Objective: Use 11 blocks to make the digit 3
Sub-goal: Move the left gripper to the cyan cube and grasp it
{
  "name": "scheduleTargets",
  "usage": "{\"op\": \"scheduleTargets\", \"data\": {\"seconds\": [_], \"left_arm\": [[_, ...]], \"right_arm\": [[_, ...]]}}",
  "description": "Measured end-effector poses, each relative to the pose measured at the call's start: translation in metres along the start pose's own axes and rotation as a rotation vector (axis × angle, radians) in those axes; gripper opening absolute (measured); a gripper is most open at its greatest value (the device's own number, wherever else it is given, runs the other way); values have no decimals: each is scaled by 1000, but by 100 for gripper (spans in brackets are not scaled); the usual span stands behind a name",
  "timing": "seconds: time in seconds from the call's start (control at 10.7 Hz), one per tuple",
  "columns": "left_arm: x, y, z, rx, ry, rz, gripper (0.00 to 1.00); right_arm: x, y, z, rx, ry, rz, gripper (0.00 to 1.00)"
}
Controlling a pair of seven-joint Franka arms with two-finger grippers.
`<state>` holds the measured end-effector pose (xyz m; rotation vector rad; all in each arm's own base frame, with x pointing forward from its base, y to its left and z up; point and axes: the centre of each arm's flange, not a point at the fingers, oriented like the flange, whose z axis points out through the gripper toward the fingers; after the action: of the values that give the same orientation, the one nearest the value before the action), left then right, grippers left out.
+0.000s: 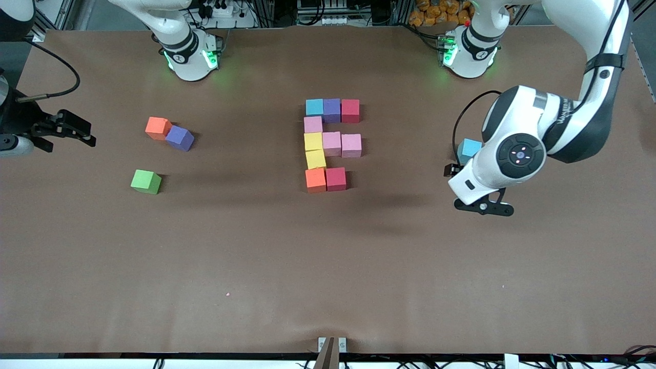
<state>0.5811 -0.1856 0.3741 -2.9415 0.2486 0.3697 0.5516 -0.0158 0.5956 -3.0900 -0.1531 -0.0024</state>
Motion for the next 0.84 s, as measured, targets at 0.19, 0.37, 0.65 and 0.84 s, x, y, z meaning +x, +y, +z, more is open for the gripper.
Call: {"op": "scheduleTargets", "data": {"seconds": [0.19, 0.37, 0.65, 0.84], "left_arm": [[-22, -23, 39, 7, -1, -33, 100], [-42, -41, 73, -12, -40, -74, 100], [-67, -47, 133, -49, -67, -101, 100], [-82, -46, 153, -47, -75, -100, 100]], "right_arm": [[1, 0, 1, 0, -2, 0, 100], [2, 0, 3, 1, -6, -1, 100], [3, 0, 7, 2, -12, -1, 100], [6, 1, 13, 4, -23, -1, 100]]}}
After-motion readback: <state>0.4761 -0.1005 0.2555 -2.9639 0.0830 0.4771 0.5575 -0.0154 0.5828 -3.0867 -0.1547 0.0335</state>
